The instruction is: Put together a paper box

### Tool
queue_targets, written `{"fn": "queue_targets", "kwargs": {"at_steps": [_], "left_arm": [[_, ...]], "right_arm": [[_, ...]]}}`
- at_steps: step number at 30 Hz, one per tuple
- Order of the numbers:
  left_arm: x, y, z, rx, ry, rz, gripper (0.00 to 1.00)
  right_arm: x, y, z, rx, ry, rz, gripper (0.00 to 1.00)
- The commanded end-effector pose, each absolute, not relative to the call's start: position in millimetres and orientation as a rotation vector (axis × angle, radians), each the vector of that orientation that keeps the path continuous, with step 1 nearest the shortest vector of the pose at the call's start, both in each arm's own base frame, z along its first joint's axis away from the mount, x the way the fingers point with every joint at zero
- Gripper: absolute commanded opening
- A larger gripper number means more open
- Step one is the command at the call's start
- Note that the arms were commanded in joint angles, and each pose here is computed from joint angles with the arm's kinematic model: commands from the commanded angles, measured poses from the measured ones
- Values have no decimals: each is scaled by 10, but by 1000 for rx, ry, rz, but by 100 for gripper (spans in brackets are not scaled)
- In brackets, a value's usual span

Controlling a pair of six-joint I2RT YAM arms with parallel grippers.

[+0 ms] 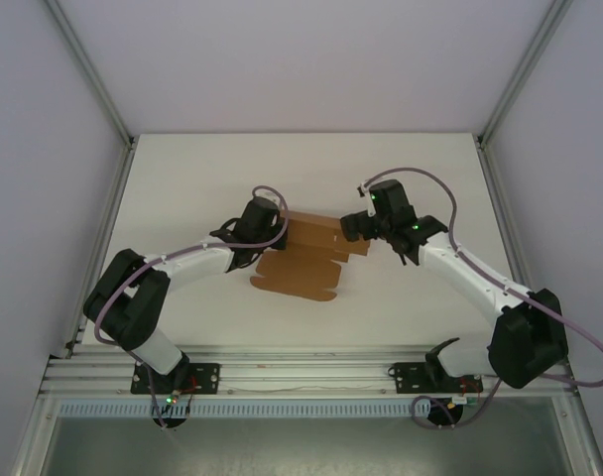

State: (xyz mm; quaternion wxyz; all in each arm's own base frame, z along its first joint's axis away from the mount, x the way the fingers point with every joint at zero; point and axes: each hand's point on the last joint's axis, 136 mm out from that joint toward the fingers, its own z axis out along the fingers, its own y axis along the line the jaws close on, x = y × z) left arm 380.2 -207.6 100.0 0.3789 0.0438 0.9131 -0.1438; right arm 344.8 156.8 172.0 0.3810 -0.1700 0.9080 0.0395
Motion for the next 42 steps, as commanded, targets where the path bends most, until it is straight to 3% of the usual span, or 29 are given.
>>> {"fn": "queue_targets", "kwargs": {"at_steps": [1, 15, 26, 37, 42], "left_arm": [[3880, -2162, 1290, 121, 2258, -453, 0], [3786, -2217, 1137, 276, 2308, -428, 0], [3760, -2359, 1170, 352, 2295, -483, 0], [3950, -2339, 996, 190, 2399, -420, 0], [3888, -2475, 1030, 254, 2370, -525, 0]], "right_arm": [[3323, 1356, 1589, -522, 2396, -50, 100], [3284, 1201, 1687, -604, 2443, -94, 100], [3299, 1503, 1604, -724, 2429, 83, 100], [3152, 1913, 1600, -905, 2445, 264, 100], [3258, 1703, 1532, -855, 2466, 55, 100]]}}
